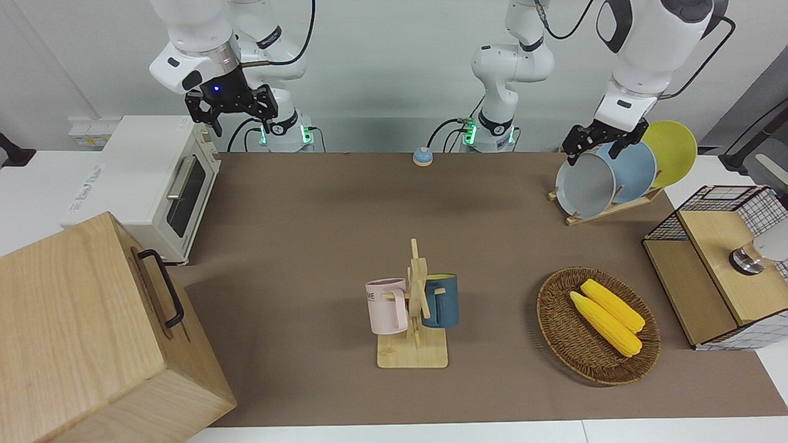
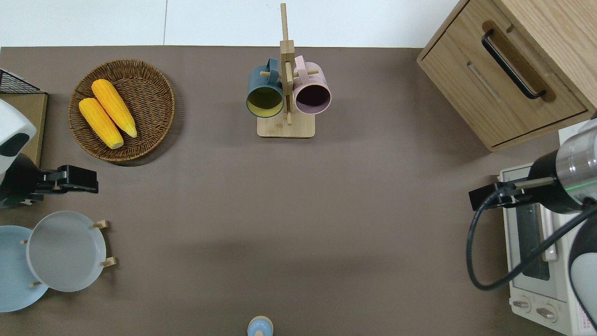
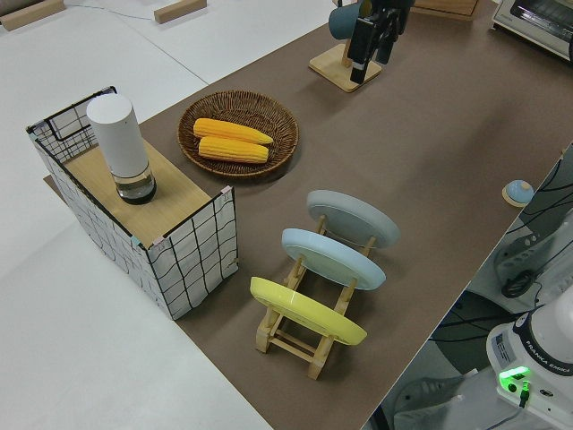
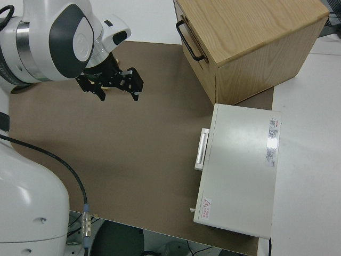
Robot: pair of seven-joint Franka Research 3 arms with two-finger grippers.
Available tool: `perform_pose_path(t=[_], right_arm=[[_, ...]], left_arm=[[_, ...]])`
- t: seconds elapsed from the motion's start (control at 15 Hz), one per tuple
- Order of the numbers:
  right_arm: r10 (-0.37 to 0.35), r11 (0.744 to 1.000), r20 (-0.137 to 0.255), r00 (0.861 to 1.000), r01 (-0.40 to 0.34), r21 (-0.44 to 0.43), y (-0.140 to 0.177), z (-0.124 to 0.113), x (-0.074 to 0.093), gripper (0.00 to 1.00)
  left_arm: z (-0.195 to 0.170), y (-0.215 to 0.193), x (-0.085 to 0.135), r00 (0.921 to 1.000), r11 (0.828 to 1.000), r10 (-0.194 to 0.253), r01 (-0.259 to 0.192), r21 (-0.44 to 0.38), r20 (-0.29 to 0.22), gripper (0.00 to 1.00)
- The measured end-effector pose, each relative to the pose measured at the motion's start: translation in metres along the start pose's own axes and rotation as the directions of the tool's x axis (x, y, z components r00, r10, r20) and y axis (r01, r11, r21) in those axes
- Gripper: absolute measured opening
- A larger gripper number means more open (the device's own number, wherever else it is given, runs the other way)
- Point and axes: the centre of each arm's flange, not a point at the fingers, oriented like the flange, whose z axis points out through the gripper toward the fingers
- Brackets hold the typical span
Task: Pick gray plate from low plate rack and place it on table with left arm
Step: 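Move the left gripper down to the gray plate in the low rack, then grasp the rim of the front gray plate with the left gripper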
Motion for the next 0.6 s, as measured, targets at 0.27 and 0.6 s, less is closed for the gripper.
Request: perform_pose_path(t=[0.27, 0.6], right_arm=[[0.000, 1.000, 0.000, 1.000, 0.000, 0.000, 0.000, 0.000, 0.000, 0.99], [0.000, 1.000, 0.000, 1.000, 0.000, 0.000, 0.000, 0.000, 0.000, 0.99]], left_arm=[[0.026, -0.014, -0.009, 0.9991, 0.982, 0.016, -0.023, 0.185, 0.039, 1.00], [0.092, -0.034, -0.022, 0.9859, 0.933, 0.023, -0.081, 0.351, 0.166, 1.00]])
